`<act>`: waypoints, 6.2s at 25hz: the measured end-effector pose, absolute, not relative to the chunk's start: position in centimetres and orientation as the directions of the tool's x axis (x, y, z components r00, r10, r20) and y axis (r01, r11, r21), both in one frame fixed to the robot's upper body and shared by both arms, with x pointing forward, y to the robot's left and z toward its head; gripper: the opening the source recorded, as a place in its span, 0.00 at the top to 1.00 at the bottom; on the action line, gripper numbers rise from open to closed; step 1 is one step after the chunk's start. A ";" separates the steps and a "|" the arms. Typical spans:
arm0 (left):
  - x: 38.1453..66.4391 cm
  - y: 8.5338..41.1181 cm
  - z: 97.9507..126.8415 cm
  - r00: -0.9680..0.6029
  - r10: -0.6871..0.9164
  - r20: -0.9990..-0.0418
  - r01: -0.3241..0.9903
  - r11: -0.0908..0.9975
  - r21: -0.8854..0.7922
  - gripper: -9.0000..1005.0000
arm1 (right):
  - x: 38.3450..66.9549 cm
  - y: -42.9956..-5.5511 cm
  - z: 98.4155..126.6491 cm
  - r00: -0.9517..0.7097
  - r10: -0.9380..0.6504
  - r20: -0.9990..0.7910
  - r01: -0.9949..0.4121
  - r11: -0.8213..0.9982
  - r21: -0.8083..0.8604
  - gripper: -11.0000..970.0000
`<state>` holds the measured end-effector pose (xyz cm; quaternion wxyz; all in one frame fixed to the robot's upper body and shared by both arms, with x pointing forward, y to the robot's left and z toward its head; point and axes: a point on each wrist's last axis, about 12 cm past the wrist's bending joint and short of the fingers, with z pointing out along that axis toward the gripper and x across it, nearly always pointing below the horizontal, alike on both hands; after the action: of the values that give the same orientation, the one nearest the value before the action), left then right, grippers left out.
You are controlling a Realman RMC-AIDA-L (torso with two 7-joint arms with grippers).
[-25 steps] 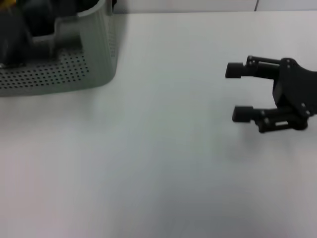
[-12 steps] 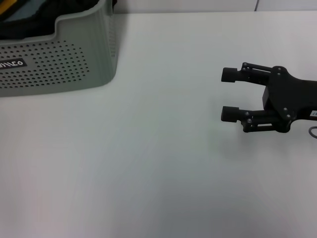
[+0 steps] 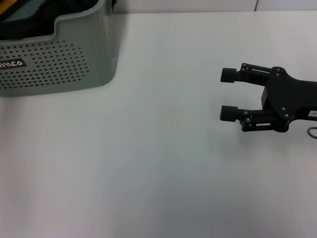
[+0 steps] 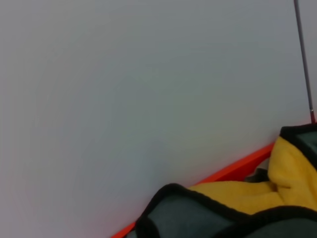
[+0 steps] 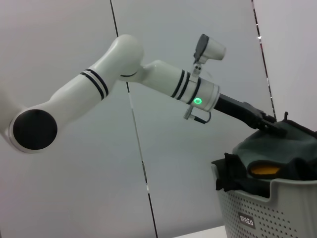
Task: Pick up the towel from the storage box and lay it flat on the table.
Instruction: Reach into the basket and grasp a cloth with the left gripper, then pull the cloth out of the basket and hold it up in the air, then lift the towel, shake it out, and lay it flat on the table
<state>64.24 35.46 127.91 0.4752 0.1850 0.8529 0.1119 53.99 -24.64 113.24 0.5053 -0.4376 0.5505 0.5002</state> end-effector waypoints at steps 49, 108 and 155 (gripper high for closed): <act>54.3 34.7 132.9 0.106 0.067 -0.992 0.449 0.887 0.108 0.93 | 53.2 -26.4 115.3 0.083 0.206 -0.975 -0.985 0.163 -0.050 0.13; 47.1 28.2 130.5 0.314 0.028 -0.949 0.939 0.140 0.315 0.92 | 55.2 -20.3 120.8 0.017 0.354 -0.935 -0.975 -0.202 -0.094 0.59; 50.4 31.3 118.5 0.184 -0.073 -0.980 0.910 0.390 0.142 0.64 | 58.8 -19.3 130.1 0.487 -0.030 -0.873 -0.850 0.212 -0.481 0.98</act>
<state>50.38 31.32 118.53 0.6544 0.4048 0.5166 -0.3754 58.80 -19.31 130.14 0.6665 -0.5470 0.4024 0.3078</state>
